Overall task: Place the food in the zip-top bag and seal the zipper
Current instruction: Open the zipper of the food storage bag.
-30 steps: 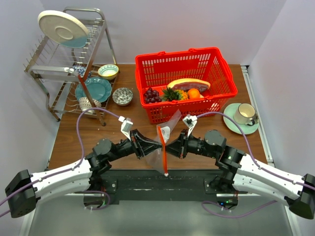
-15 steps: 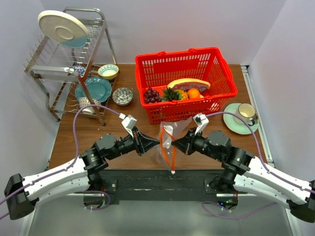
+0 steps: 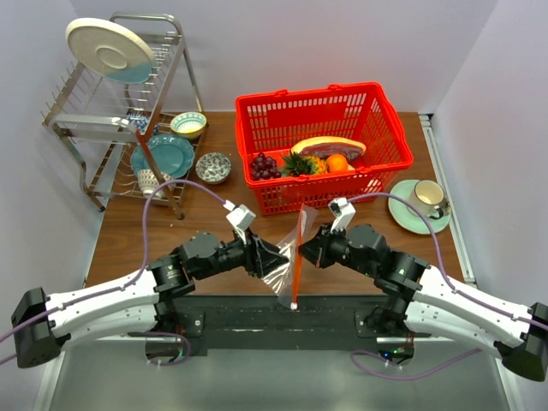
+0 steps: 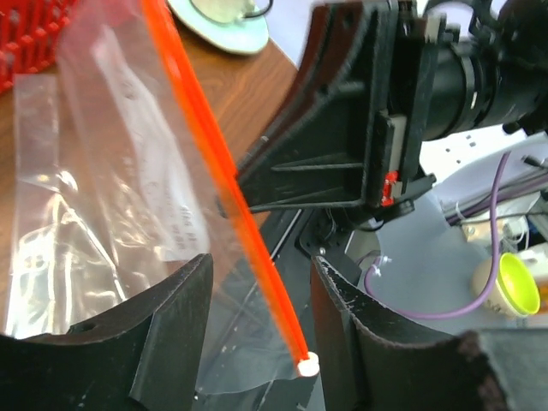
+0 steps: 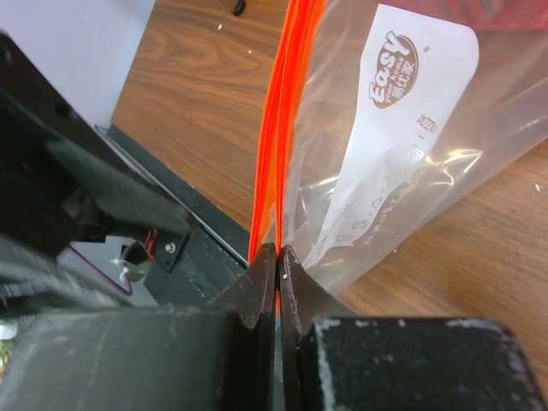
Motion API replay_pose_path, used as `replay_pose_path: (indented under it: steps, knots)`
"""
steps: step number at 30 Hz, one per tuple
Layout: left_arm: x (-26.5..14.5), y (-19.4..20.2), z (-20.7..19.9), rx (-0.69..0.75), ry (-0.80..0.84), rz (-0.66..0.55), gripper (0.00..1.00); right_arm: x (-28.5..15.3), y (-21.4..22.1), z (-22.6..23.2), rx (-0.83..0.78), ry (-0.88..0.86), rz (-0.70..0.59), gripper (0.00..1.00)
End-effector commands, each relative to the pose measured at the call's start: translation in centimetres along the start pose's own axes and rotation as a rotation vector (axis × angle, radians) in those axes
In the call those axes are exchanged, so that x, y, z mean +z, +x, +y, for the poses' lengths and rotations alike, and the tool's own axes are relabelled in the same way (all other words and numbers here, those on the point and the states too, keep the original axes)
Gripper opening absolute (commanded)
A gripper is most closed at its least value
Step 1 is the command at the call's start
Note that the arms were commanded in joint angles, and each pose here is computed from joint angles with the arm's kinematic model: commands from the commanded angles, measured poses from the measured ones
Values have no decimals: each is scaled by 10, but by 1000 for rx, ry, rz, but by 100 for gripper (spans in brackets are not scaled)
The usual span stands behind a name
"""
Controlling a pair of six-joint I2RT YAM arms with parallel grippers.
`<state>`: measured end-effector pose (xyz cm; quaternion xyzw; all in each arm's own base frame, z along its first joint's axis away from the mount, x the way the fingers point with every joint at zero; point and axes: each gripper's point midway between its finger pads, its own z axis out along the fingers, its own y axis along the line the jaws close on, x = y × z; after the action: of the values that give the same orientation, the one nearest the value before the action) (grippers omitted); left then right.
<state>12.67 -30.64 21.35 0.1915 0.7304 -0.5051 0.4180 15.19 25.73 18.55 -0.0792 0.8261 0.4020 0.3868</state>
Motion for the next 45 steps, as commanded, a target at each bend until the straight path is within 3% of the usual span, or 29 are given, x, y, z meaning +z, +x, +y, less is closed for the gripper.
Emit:
replay_pose_path:
  steps: [1, 8, 24, 31, 37, 42, 45]
  knots:
    - [15, -19, -21, 63, -2, -49, 53, 1, -29, 27, 54, -73, -90, 0]
    - [30, -22, -26, 73, -49, -40, 49, 3, -29, 26, 61, -65, -83, 0]
    - [39, 2, 7, 165, -282, 43, 42, 0, -33, 24, 81, -43, -102, 0]
    - [36, 7, 19, 189, -347, 62, 22, 1, -31, 20, 79, -29, -96, 0]
    - [27, -2, 18, 192, -353, 41, 20, 2, -26, 11, 70, 13, -80, 0]
    - [23, -4, 19, 193, -361, 37, 26, 5, -20, 12, 74, 1, -55, 0]
    - [21, -3, 27, 201, -403, 43, 20, 5, -17, 12, 78, -5, -47, 0]
